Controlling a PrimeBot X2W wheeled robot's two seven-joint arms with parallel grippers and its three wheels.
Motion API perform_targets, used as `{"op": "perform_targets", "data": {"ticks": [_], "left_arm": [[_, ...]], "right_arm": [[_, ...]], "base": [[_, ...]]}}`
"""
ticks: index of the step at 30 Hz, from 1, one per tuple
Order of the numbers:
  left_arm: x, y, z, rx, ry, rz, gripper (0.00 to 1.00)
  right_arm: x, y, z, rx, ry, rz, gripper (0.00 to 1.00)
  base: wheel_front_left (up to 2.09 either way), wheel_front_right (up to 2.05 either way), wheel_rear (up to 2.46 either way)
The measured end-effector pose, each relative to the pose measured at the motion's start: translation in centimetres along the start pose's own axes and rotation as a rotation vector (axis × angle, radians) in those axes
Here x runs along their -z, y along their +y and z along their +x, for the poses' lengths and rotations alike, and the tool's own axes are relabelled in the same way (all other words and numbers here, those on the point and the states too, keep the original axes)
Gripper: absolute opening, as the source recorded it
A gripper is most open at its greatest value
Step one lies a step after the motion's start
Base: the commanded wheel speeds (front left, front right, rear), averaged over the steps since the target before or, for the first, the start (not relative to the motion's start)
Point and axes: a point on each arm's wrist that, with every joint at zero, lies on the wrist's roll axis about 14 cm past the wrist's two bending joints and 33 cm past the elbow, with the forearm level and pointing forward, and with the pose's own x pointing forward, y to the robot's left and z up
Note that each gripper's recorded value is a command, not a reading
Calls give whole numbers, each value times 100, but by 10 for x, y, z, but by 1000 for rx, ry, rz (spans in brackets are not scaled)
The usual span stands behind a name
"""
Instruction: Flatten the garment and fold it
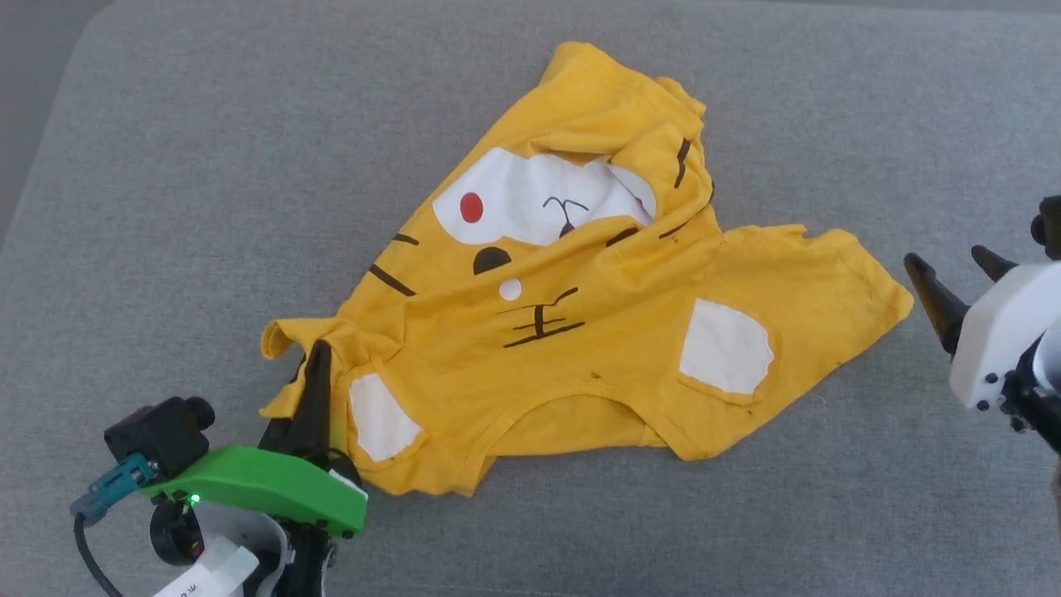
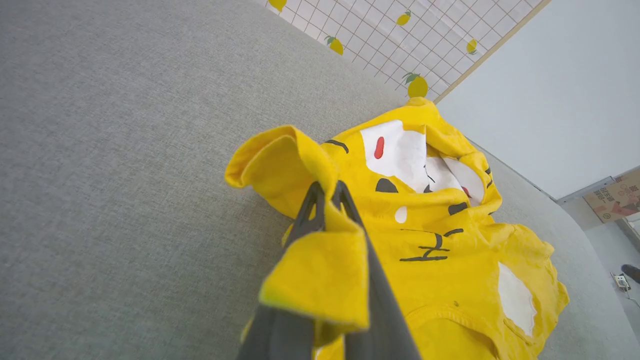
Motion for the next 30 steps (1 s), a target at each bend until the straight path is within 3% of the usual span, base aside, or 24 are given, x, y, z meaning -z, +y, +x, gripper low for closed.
{"op": "perform_targets", "data": {"ticks": [8, 16, 23, 25, 27, 30], "left_arm": [[14, -1, 12, 8, 43, -3, 0], [17, 11, 14, -28, 61, -1, 0], [21, 18, 17, -46, 79, 1, 0], [23, 20, 17, -51, 83, -3, 0], [24, 21, 18, -54, 89, -12, 0], [23, 20, 20, -51, 88, -27, 0]], "right_arm": [[35, -21, 23, 12, 234, -50, 100], [71, 6, 46, -94, 341, -61, 100], [75, 9, 63, -125, 361, -80, 100], [76, 15, 66, -149, 377, -84, 35], [75, 17, 66, -168, 387, -104, 0], [73, 20, 64, -186, 381, -100, 0]], "base": [[0, 0, 0], [0, 0, 0], [0, 0, 0], [0, 0, 0], [0, 0, 0], [0, 0, 0]]}}
